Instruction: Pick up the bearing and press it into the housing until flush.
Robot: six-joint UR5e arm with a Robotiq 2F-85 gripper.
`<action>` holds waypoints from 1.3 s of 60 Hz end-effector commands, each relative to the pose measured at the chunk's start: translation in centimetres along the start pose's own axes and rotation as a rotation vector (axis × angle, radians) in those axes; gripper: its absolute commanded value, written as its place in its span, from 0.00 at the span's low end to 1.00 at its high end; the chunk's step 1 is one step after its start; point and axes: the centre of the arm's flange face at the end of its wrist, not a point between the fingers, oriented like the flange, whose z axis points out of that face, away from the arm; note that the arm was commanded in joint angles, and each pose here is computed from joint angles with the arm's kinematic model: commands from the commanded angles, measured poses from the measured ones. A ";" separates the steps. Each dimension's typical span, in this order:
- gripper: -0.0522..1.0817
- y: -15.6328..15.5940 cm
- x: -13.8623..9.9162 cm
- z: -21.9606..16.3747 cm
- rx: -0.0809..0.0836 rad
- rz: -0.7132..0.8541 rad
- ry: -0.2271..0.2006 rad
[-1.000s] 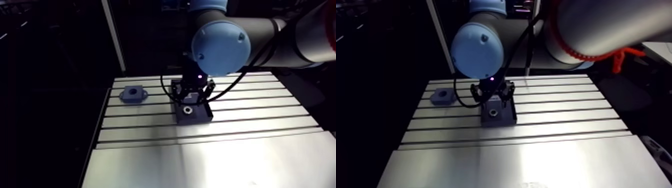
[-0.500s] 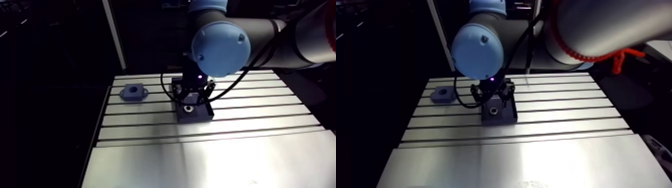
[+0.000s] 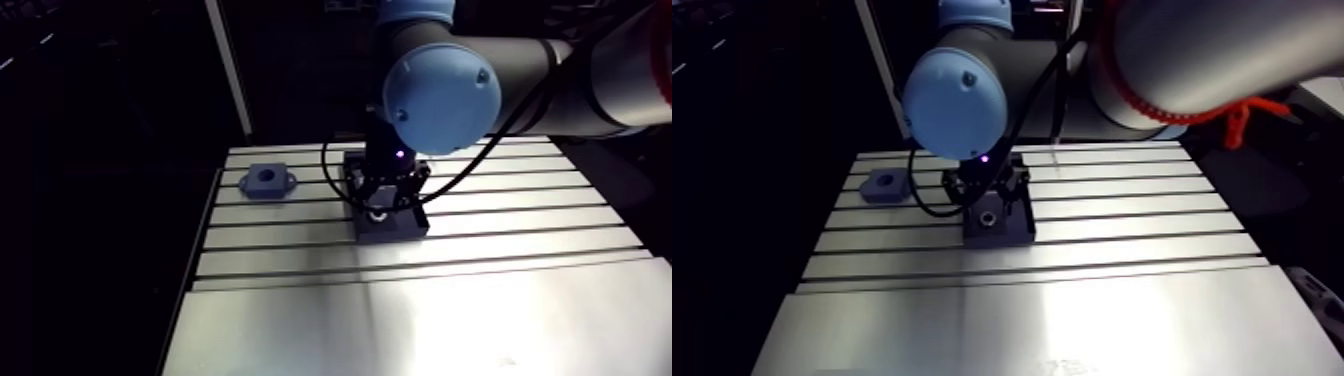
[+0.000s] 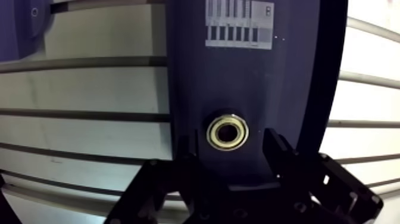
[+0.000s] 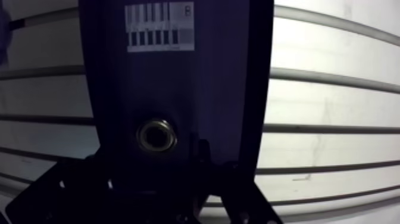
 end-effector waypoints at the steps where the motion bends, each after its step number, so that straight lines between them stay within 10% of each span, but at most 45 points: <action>1: 0.37 0.0 0.0 0.2 0.000 -0.001 -0.004; 78: 0.44 -0.2 0.1 1.1 0.002 -0.008 -0.019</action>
